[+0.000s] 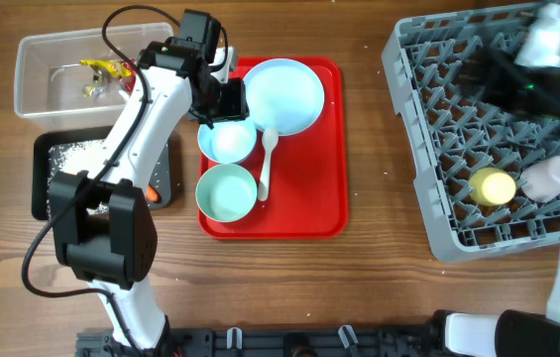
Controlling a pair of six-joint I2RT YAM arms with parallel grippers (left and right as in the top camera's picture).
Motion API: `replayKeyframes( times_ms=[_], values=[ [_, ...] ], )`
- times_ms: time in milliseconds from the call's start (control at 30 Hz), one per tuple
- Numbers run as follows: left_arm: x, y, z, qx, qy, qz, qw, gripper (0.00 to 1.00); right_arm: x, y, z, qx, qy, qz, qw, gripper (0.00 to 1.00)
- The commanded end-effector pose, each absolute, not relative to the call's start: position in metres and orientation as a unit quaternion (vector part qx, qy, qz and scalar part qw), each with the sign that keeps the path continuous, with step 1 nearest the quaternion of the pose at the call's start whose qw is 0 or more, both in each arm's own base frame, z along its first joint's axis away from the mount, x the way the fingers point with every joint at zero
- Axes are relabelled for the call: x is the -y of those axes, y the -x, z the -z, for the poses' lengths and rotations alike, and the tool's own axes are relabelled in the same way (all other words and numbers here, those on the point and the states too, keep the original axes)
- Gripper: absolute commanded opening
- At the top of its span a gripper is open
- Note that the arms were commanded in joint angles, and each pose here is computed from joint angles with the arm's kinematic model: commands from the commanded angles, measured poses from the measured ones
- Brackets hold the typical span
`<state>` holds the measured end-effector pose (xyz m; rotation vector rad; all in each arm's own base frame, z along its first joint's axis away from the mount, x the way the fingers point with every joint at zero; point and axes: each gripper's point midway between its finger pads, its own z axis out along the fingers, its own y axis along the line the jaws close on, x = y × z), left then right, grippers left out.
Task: Sort waste into correct bins and load items into the dishwasher rack
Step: 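Grasp the white spoon on the red tray with the right gripper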
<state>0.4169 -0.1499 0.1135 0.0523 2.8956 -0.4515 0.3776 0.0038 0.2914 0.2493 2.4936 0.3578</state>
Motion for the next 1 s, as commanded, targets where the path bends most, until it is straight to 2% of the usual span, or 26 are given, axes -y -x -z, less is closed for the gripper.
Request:
replayKeyframes(
  times_ms=[0,200,267,333,433,533,700,800,967],
  values=[
    [0.148,-0.409,-0.105,-0.985,0.024,0.154,0.078,0.44,-0.082,-0.389,-0.269,-0.947,-0.046,-0.18,0.264,0.92],
    [0.117,-0.404,-0.102,-0.983,0.095,0.147,0.047,0.49,-0.196,-0.387,-0.188,-0.967,0.016,-0.202,0.152,0.9],
    [0.111,-0.403,-0.102,-0.983,0.101,0.145,0.044,0.49,-0.22,-0.382,-0.155,-0.974,0.019,-0.195,0.11,0.86],
    [0.109,-0.403,-0.102,-0.983,0.104,0.145,0.044,0.53,-0.24,-0.373,-0.118,-0.981,0.029,-0.182,0.067,0.75],
    [0.109,-0.404,-0.102,-0.983,0.104,0.145,0.047,0.73,-0.259,-0.364,-0.082,-0.984,0.048,-0.169,0.032,0.68],
    [0.107,-0.405,-0.102,-0.983,0.104,0.14,0.049,0.79,-0.276,-0.352,-0.052,-0.987,0.038,-0.158,-0.002,0.67],
    [0.106,-0.406,-0.101,-0.984,0.104,0.138,0.05,0.85,-0.297,-0.358,-0.027,-0.986,0.027,-0.165,0.003,0.55],
    [0.102,-0.408,-0.101,-0.982,0.121,0.136,0.052,0.85,-0.3,-0.364,-0.012,-0.986,0.012,-0.166,0.003,0.54],
    [0.074,-0.417,-0.102,-0.963,0.224,0.141,0.054,0.86,-0.303,-0.37,0.002,-0.986,0.006,-0.164,0.009,0.54]
  ],
)
